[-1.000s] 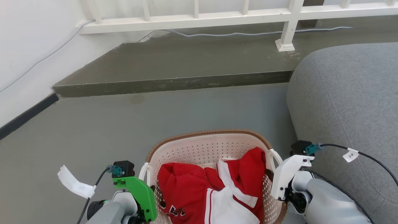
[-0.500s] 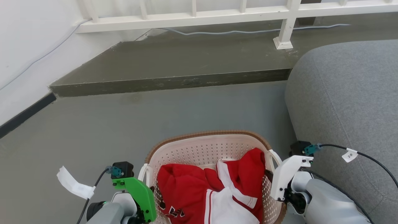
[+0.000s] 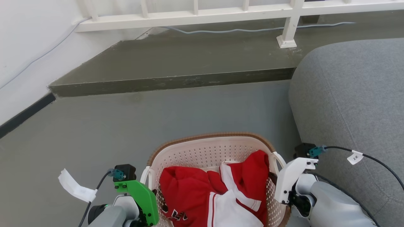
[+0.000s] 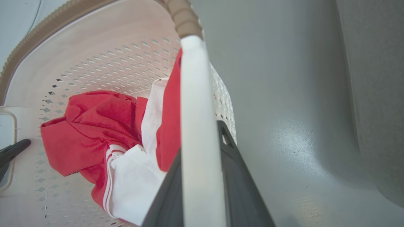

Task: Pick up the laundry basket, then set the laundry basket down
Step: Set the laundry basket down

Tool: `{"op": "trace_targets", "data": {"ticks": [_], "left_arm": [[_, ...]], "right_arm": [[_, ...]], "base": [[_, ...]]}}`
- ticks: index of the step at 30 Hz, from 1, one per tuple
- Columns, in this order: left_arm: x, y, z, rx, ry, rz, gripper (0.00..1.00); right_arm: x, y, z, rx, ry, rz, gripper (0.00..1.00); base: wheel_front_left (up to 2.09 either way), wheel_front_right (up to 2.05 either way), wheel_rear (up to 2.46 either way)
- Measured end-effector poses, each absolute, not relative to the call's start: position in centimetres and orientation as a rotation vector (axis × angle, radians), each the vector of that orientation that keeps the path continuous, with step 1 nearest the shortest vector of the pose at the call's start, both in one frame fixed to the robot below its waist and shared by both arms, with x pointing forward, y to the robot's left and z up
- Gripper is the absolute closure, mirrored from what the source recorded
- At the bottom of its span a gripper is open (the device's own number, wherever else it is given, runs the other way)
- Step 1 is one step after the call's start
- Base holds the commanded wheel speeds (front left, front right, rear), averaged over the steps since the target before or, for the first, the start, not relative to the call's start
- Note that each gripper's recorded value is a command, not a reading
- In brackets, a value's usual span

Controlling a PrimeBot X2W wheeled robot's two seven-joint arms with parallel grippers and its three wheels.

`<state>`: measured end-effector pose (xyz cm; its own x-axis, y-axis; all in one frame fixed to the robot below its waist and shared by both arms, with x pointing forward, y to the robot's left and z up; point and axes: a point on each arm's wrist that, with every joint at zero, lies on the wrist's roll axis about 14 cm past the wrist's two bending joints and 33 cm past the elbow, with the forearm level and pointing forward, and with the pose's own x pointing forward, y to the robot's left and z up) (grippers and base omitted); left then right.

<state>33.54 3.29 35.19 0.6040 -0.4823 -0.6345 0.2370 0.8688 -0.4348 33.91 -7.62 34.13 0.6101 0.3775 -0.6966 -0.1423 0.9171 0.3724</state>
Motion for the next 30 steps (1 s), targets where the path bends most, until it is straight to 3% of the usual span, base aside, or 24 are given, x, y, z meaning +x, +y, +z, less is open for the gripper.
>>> {"op": "trace_targets", "data": {"ticks": [6,14,30], "left_arm": [[33.9,3.3,34.9,-0.333,0.826,-0.418,1.00],[37.4,3.0,35.6,-0.336,0.771,-0.421,1.00],[42.1,2.7,32.9,-0.378,0.757,-0.395,1.00]], "right_arm": [[34.5,-7.6,34.1,0.289,0.867,0.308,1.00],[37.8,-7.9,34.8,0.293,0.814,0.304,1.00],[41.3,-8.4,31.8,0.326,0.798,0.267,1.00]], "base": [[0.00,0.00,0.00],[0.00,0.00,0.00],[0.00,0.00,0.00]]}}
